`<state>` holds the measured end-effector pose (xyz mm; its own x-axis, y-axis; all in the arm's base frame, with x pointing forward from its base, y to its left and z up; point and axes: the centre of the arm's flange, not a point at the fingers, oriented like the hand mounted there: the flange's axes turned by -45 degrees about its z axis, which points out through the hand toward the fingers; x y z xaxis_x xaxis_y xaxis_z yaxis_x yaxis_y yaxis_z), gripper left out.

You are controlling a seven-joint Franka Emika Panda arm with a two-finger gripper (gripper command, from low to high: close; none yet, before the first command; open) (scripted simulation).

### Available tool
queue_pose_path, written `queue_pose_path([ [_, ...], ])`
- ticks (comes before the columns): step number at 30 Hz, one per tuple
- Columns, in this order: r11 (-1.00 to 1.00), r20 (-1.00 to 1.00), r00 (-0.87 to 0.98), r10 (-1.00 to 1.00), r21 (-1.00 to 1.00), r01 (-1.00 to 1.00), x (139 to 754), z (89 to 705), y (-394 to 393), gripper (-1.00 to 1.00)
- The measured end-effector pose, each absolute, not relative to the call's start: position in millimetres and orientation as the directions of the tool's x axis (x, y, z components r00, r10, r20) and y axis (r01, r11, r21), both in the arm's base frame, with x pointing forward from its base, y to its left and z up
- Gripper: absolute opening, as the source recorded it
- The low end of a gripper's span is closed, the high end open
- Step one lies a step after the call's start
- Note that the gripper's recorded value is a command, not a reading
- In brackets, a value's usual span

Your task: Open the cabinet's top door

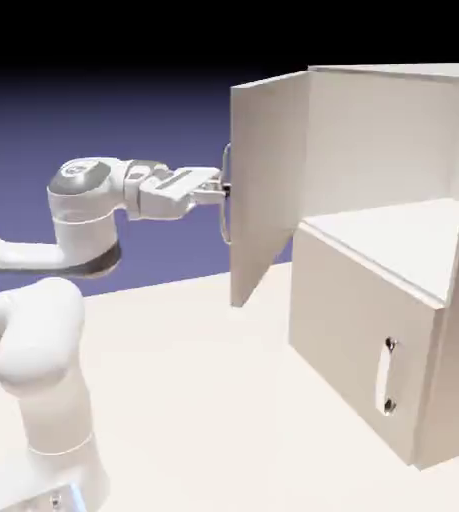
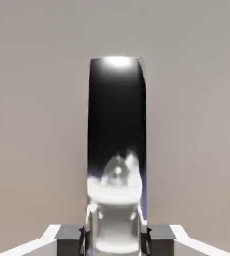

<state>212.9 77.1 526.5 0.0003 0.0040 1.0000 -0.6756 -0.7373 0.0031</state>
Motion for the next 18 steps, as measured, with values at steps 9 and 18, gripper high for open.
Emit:
queue_pose_path([
  [9, -0.621, 1.000, 0.000, 0.001, 0.000, -0.784, 185.7, 526.7, 140.5, -1.00],
  [18, -0.439, 1.000, 0.000, 0.000, -0.001, -0.899, 165.5, 526.7, 231.9, -1.00],
])
